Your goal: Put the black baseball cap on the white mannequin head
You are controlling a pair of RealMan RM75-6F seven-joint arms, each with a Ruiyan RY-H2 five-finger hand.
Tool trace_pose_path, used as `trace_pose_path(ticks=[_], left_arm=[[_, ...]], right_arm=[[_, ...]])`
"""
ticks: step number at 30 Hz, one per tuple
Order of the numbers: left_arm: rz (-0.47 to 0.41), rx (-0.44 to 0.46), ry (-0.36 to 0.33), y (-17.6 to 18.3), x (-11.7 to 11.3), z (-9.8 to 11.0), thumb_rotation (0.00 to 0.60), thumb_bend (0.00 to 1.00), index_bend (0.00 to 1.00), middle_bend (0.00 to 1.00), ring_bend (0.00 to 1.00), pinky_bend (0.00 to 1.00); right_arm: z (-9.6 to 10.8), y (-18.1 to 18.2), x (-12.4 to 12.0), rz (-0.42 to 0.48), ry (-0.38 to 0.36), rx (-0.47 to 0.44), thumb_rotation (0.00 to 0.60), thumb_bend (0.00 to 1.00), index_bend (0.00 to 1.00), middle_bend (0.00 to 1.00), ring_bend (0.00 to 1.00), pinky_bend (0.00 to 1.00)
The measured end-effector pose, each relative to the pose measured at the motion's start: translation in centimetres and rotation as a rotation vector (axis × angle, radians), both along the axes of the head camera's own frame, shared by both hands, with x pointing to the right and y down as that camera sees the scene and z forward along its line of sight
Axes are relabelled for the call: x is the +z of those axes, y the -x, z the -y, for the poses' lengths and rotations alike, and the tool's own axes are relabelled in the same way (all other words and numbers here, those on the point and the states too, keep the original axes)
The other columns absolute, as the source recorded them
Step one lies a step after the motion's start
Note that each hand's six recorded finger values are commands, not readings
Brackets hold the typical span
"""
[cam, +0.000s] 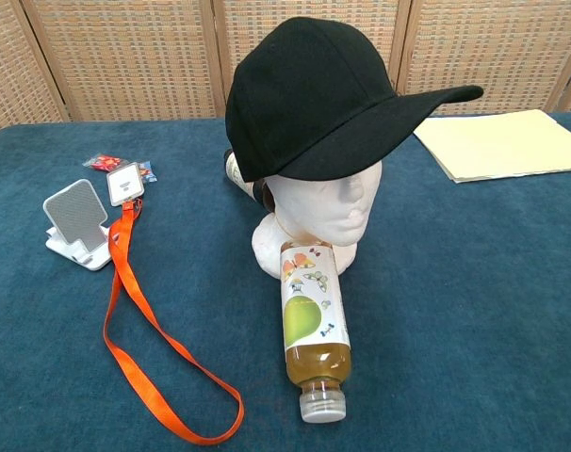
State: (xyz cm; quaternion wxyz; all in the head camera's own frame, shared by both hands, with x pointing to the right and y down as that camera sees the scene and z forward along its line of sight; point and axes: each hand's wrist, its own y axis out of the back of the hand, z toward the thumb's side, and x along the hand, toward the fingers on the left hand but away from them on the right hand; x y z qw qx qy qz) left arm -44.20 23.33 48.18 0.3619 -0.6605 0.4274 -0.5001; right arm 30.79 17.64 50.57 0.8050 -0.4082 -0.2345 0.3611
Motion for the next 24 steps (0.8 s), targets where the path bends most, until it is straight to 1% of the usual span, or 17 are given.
trace_pose_path(ticks=[2, 3, 5, 6, 8, 9, 13, 15, 18, 24], left_arm=[[0.002, 0.0, -0.008, 0.0, -0.1, 0.0, 0.6, 0.0, 0.0, 0.0, 0.0, 0.0], [0.003, 0.0, -0.012, 0.0, -0.2, -0.1, 0.6, 0.0, 0.0, 0.0, 0.0, 0.0], [0.008, 0.0, -0.022, 0.0, -0.2, -0.1, 0.6, 0.0, 0.0, 0.0, 0.0, 0.0], [0.014, 0.0, -0.03, 0.0, -0.3, -0.1, 0.6, 0.0, 0.0, 0.0, 0.0, 0.0], [0.022, 0.001, -0.046, 0.0, -0.3, -0.1, 0.6, 0.0, 0.0, 0.0, 0.0, 0.0], [0.023, 0.005, -0.056, -0.1, -0.4, -0.1, 0.6, 0.0, 0.0, 0.0, 0.0, 0.0], [0.018, 0.016, -0.077, -0.1, -0.4, -0.1, 0.6, 0.0, 0.0, 0.0, 0.0, 0.0], [0.013, 0.016, -0.075, -0.1, -0.4, -0.1, 0.6, 0.0, 0.0, 0.0, 0.0, 0.0], [0.011, 0.015, -0.068, 0.0, -0.4, -0.2, 0.6, 0.0, 0.0, 0.0, 0.0, 0.0], [0.012, 0.013, -0.067, 0.1, -0.4, -0.2, 0.6, 0.0, 0.0, 0.0, 0.0, 0.0]], right_arm=[[0.1, -1.7, 0.0, 0.023, 0.029, 0.06, 0.6, 0.0, 0.0, 0.06, 0.07, 0.17], [0.3, -2.9, 0.1, 0.04, 0.052, 0.106, 0.6, 0.0, 0.0, 0.02, 0.02, 0.09], [0.4, -4.5, 0.2, 0.07, 0.089, 0.186, 0.6, 0.0, 0.0, 0.0, 0.0, 0.02], [0.4, -5.5, 0.2, 0.095, 0.116, 0.243, 0.6, 0.0, 0.0, 0.0, 0.0, 0.01], [0.2, -6.6, 0.2, 0.148, 0.165, 0.323, 0.6, 0.0, 0.0, 0.0, 0.0, 0.0], [0.0, -7.0, 0.3, 0.187, 0.202, 0.364, 0.6, 0.0, 0.0, 0.0, 0.0, 0.0], [-1.1, -7.3, 0.5, 0.309, 0.34, 0.44, 0.6, 0.0, 0.0, 0.0, 0.0, 0.0], [-1.7, -7.5, 1.1, 0.348, 0.406, 0.462, 0.6, 0.0, 0.0, 0.0, 0.0, 0.0], [-2.5, -8.1, 2.2, 0.376, 0.477, 0.495, 0.6, 0.0, 0.0, 0.0, 0.0, 0.0], [-3.9, -9.3, 3.9, 0.38, 0.516, 0.542, 0.6, 0.0, 0.0, 0.0, 0.0, 0.0]])
